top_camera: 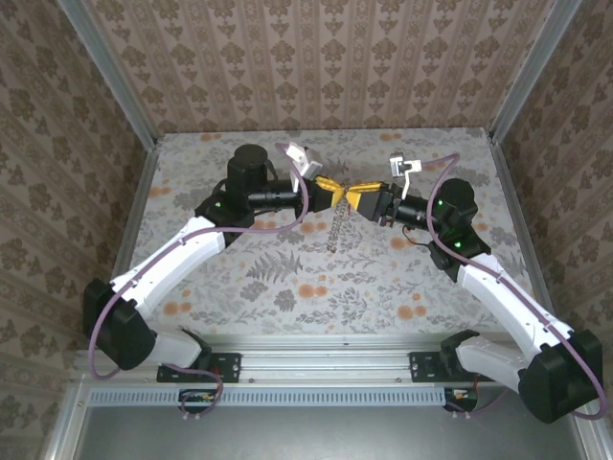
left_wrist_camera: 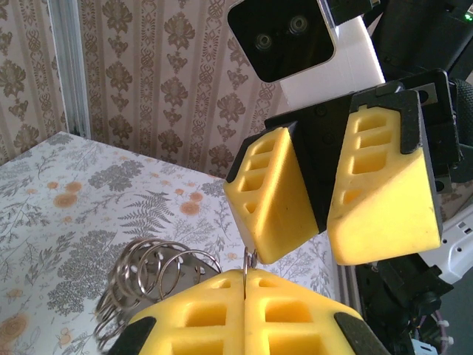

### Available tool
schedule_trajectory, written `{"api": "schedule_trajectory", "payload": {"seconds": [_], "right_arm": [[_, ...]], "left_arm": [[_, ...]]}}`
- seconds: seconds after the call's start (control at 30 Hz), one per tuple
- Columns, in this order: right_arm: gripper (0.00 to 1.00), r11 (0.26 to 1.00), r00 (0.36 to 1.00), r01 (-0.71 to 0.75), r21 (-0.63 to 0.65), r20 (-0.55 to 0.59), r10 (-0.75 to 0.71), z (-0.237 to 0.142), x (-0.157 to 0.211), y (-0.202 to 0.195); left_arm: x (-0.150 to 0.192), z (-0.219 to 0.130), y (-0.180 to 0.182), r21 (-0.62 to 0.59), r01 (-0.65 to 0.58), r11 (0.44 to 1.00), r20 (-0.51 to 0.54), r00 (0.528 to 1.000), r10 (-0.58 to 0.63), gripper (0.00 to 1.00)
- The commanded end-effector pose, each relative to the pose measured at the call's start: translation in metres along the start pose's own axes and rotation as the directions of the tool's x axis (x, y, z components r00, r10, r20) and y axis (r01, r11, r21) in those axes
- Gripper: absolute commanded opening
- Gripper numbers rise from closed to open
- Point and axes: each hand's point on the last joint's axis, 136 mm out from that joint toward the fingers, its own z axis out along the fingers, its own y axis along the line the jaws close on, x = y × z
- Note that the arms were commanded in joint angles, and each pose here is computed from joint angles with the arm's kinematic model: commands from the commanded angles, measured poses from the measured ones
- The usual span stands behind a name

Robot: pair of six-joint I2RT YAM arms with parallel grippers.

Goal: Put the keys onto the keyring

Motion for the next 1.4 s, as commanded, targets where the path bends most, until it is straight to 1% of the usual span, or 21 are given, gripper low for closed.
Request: {"api": "schedule_trajectory", "payload": {"seconds": [0.0,0.27,0.57,0.77,0.97,1.13,1.2,1.37], "right_arm": [[0.34,1.000,1.000,0.016,0.013,0.006,-0.017,0.001,0.002,-0.005],[0.34,0.999,1.000,0.022,0.038,-0.003,-0.022,0.001,0.005,-0.011],[0.36,0.996,0.998,0.042,0.081,0.038,-0.046,-0.016,-0.010,-0.015],[0.37,0.999,1.000,0.014,0.031,0.011,-0.014,-0.012,-0.005,-0.013],[0.37,0.999,0.999,0.015,-0.042,-0.048,-0.017,-0.002,0.006,0.002],[0.34,0.999,0.997,0.019,-0.049,-0.068,-0.022,0.001,0.011,0.004],[0.30,0.999,0.997,0.015,-0.047,-0.071,-0.019,0.001,0.013,0.004],[0.26,0.999,0.997,0.014,-0.040,-0.071,-0.017,0.001,0.014,0.002]], "left_arm": [[-0.021,-0.008,-0.018,0.039,-0.052,0.998,0.059,0.997,0.049,0.00],[-0.021,-0.009,-0.021,0.053,-0.053,0.997,0.059,0.997,0.050,0.00],[-0.020,-0.010,-0.024,0.064,-0.049,0.997,0.051,0.998,0.046,0.00],[-0.021,-0.009,-0.025,0.066,-0.051,0.997,0.052,0.998,0.047,0.00],[-0.021,-0.008,-0.023,0.068,-0.048,0.997,0.052,0.998,0.045,0.00],[-0.023,-0.008,-0.023,0.064,-0.052,0.997,0.054,0.997,0.049,0.00],[-0.023,-0.008,-0.023,0.064,-0.051,0.997,0.052,0.998,0.047,0.00],[-0.021,-0.007,-0.024,0.068,-0.049,0.997,0.048,0.998,0.045,0.00]]}}
